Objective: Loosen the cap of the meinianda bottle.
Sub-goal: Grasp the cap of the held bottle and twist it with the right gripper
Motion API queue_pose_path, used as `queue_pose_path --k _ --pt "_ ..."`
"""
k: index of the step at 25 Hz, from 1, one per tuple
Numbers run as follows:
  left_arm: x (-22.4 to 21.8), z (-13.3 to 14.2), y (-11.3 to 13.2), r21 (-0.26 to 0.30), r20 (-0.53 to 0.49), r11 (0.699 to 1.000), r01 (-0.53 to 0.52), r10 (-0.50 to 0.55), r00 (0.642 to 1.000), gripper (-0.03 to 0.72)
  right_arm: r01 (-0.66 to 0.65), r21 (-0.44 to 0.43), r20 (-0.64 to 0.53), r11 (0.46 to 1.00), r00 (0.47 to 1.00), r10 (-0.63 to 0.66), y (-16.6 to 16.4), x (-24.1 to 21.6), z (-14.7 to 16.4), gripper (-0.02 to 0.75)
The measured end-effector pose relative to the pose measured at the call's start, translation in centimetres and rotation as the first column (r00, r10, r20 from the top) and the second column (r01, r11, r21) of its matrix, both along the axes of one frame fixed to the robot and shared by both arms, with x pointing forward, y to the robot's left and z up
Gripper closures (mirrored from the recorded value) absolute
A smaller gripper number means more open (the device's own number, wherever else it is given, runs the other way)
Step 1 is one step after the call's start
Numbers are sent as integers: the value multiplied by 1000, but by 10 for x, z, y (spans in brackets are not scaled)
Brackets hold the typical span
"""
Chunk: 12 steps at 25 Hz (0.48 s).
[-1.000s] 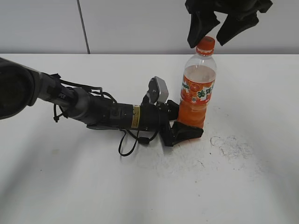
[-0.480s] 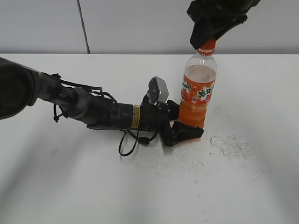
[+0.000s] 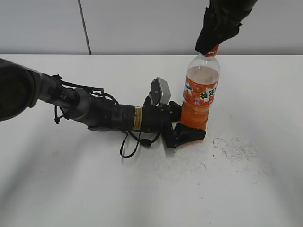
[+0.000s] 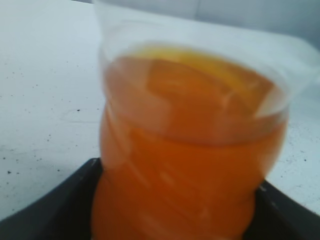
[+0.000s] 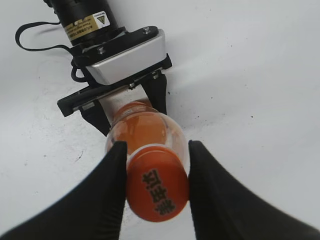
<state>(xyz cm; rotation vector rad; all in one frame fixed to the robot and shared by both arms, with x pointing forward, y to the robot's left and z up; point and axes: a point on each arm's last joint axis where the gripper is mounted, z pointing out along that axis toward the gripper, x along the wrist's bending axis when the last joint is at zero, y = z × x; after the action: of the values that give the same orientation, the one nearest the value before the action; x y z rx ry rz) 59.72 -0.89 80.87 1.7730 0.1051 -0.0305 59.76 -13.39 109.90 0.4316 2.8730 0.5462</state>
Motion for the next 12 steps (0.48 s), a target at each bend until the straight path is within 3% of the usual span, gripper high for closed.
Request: queue_pose_path --k 12 --pt "0 0 0 2 4 1000 5 -5 1000 123 -81 -22 27 996 996 81 -1 -2 2 465"
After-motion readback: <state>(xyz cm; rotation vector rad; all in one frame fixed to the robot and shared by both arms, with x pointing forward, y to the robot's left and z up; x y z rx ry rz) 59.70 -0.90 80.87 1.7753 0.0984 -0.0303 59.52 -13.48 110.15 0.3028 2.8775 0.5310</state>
